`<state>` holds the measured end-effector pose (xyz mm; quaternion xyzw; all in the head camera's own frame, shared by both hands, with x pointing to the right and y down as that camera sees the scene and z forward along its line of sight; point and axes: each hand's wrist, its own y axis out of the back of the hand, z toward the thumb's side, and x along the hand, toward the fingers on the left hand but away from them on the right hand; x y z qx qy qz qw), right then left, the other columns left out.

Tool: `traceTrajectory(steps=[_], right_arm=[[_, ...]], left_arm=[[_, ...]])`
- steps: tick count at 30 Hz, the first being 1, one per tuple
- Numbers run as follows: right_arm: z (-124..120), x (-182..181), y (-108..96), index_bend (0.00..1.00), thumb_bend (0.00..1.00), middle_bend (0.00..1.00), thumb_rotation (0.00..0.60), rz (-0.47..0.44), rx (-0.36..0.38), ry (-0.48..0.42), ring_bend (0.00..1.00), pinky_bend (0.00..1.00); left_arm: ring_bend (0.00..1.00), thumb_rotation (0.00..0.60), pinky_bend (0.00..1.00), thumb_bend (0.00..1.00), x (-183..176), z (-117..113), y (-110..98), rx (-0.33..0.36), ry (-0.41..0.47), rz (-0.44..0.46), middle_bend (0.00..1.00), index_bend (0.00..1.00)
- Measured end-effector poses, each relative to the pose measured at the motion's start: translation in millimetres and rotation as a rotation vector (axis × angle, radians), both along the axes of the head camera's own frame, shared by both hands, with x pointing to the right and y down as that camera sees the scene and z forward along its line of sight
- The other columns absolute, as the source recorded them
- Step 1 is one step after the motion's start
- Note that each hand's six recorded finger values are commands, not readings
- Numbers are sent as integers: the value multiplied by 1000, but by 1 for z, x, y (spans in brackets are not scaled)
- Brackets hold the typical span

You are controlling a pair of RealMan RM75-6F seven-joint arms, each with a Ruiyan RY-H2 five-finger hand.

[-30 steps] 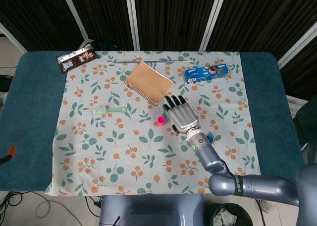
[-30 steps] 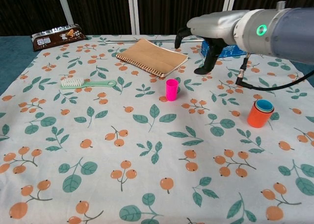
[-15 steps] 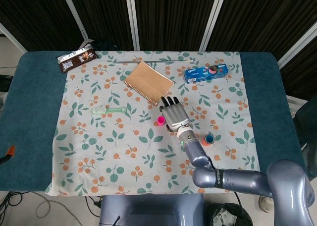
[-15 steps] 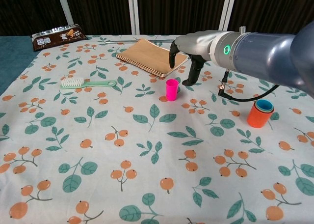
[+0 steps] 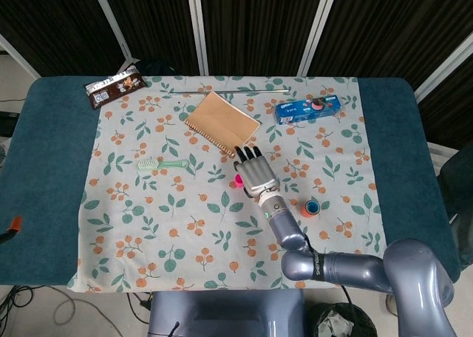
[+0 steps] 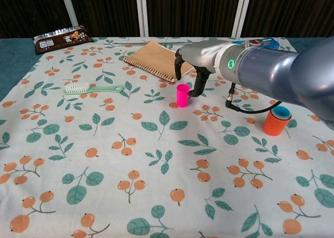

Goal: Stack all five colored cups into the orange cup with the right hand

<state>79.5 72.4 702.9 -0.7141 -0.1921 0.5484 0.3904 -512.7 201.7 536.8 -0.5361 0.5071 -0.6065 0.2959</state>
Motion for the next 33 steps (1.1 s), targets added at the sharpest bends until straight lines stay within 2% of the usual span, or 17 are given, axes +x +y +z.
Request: traceTrajectory(steps=[16,33], right_arm=[[13,0,-3,397,404,0,600,19,0,7,94,117],[16,-7,-1,428,409,0,600,20,-2,-12,102,123]], left_arm=[[0,600,314,302,-2,0,0,1,-4,-5,0,101],[0,600,314,308,-2,0,-1,0,-4,-5,0,101]])
